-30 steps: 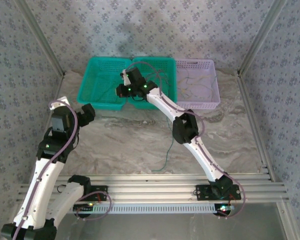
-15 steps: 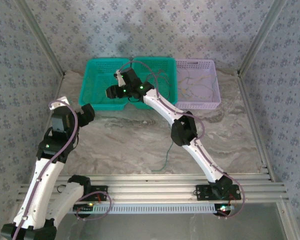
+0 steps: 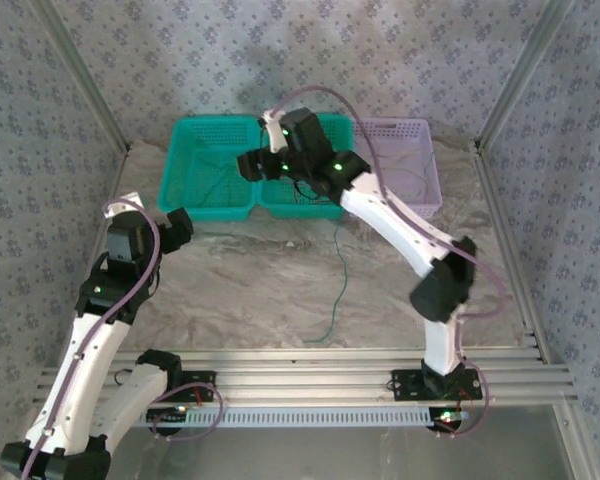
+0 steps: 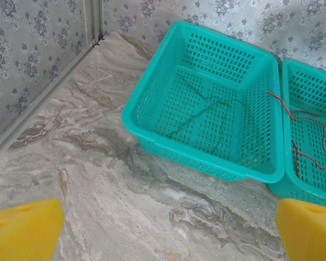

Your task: Untangle the cables

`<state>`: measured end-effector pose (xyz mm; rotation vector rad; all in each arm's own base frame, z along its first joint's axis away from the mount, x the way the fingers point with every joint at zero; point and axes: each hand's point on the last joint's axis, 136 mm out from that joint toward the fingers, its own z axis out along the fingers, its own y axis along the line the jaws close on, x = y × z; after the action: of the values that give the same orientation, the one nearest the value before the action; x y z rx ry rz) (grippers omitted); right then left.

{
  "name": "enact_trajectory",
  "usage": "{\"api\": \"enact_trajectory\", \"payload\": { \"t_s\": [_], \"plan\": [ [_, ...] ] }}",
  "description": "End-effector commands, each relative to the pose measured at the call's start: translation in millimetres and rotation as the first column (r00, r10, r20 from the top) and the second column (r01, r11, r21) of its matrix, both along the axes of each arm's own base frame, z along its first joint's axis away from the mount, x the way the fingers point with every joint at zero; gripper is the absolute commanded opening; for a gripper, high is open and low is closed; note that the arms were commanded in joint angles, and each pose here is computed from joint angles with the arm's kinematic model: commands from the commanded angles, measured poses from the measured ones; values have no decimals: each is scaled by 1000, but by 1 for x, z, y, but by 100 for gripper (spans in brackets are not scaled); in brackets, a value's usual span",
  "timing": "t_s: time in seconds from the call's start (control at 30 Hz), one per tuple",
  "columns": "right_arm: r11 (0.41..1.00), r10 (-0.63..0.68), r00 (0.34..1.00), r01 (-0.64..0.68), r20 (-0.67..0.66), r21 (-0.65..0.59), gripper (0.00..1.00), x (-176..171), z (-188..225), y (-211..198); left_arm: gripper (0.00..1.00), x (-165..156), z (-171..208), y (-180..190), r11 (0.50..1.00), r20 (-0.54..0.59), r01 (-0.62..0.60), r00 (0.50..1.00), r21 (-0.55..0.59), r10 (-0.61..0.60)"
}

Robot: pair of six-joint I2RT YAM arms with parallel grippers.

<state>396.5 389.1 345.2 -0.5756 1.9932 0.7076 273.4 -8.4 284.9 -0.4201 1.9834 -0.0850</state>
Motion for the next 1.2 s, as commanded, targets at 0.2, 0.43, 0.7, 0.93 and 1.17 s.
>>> {"api": "enact_trajectory", "payload": {
  "t_s": [0.2,0.43,0.7,0.93,1.17],
  "plan": [
    [991,-74,997,72,-14,-116,78,-55,-72,-65,100,3,1,0,1000,8,4,1000,28,-4],
    [967,-156,985,137,-71,-216,79,-73,-141,-109,100,4,-2,0,999,-3,2,1000,40,-2],
    [906,-305,948,260,-90,-334,79,-67,-201,-155,100,4,-4,-1,998,-11,5,1000,60,-5],
    [871,-421,895,354,-146,-342,79,-41,-236,-186,100,4,-4,-2,998,-11,9,1000,62,-8],
    [870,-410,892,321,-189,-373,77,-18,-266,-173,100,4,-4,-1,998,-13,6,1000,68,-5]
  ]
}}
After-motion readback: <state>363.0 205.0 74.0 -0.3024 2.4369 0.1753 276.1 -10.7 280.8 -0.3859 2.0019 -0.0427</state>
